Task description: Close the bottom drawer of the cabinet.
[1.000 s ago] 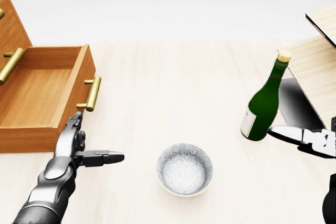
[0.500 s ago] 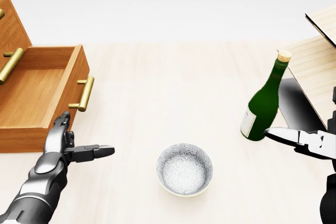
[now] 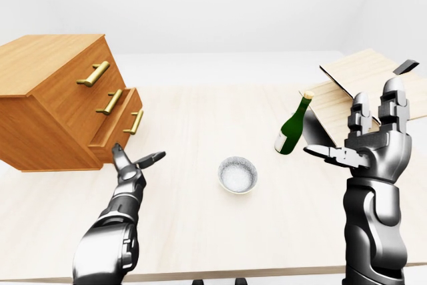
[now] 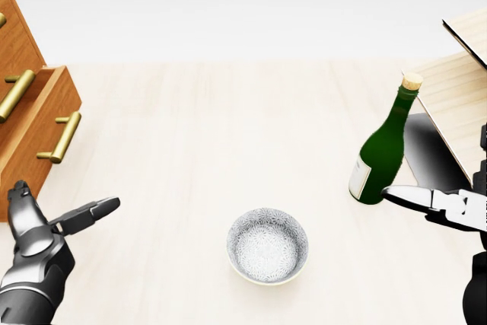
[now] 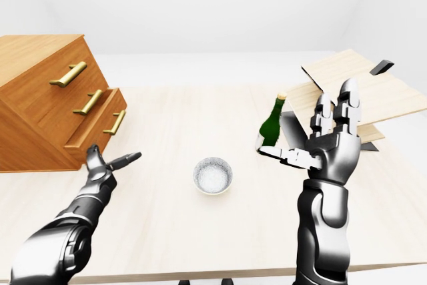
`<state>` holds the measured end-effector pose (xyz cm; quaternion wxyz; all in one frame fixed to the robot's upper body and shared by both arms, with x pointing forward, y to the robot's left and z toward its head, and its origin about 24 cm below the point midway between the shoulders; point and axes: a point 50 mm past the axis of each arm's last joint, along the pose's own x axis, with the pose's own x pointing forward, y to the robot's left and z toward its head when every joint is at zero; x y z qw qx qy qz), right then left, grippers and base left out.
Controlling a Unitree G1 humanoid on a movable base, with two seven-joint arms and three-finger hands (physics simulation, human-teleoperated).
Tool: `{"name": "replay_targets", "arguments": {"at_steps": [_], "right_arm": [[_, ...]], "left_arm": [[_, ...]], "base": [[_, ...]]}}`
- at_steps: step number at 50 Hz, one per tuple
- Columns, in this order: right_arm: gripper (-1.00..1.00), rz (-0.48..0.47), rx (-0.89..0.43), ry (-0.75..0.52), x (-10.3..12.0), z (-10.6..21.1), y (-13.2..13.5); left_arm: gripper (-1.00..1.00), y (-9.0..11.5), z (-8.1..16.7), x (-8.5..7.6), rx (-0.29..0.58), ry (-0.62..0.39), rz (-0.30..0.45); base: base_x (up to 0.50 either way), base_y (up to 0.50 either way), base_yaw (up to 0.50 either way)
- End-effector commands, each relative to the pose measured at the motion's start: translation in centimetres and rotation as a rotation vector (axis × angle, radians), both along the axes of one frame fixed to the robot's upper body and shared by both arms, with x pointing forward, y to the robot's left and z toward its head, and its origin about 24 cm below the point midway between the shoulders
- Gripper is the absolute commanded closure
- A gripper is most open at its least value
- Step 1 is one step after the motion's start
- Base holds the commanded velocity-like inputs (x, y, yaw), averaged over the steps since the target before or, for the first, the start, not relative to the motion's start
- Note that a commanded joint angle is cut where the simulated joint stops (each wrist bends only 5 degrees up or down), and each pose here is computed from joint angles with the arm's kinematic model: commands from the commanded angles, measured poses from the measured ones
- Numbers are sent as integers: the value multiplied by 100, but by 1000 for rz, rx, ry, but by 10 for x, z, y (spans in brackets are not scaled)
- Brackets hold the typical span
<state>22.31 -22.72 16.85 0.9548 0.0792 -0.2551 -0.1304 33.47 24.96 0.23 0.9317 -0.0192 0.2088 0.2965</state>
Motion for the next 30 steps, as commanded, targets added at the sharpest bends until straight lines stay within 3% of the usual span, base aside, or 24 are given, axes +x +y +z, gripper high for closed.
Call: {"name": "replay_targets", "arguments": {"at_steps": [1,12,16,30], "right_arm": [[-100,6,3,6,1,-2,1],[-100,6,4,1,0,0,0],[-100,7,4,-4,0,1,1],[-100,8,4,-4,0,0,1]], "left_arm": [[-100,80,8,-36,70,25,367],[-100,100,19,-42,87,-4,418],[-100,106,21,-45,44,-26,460],[-100,105,22,-43,42,-31,457]], "base": [[0,0,0],[0,0,0],[0,0,0],[0,0,0]]}}
